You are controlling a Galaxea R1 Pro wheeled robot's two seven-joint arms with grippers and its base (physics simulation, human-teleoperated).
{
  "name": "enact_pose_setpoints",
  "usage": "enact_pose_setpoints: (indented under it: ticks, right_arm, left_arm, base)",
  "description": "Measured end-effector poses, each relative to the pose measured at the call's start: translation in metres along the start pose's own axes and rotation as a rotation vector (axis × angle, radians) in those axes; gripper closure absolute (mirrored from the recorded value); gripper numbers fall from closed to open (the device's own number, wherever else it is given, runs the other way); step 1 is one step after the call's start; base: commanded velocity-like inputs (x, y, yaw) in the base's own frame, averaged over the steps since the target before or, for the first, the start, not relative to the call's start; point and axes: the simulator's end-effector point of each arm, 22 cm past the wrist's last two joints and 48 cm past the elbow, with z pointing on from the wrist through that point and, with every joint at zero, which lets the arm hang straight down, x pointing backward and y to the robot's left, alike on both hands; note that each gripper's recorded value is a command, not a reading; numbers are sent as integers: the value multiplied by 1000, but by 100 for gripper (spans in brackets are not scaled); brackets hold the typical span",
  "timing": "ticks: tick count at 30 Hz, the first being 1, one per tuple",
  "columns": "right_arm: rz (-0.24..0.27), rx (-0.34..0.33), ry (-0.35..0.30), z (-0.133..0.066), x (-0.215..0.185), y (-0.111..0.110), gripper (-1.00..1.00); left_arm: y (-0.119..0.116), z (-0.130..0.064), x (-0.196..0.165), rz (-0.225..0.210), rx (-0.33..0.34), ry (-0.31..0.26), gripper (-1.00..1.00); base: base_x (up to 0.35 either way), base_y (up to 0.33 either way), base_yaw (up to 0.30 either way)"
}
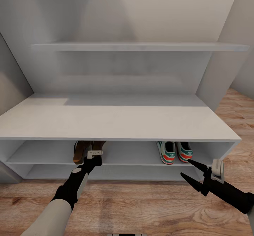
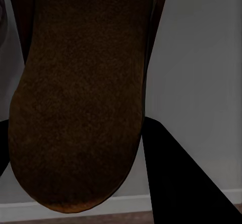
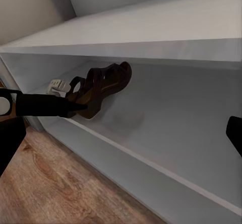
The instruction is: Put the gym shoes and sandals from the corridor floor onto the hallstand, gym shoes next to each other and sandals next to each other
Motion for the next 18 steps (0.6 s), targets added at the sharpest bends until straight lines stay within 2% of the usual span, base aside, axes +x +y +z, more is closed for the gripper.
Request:
enact_pose_setpoints:
  ticks: [18]
  right_arm:
    - [0, 1, 0, 0, 0, 0, -100]
  left_arm:
    - [1, 0, 0, 0, -2, -1, 100]
  base:
    - [0, 1, 0]
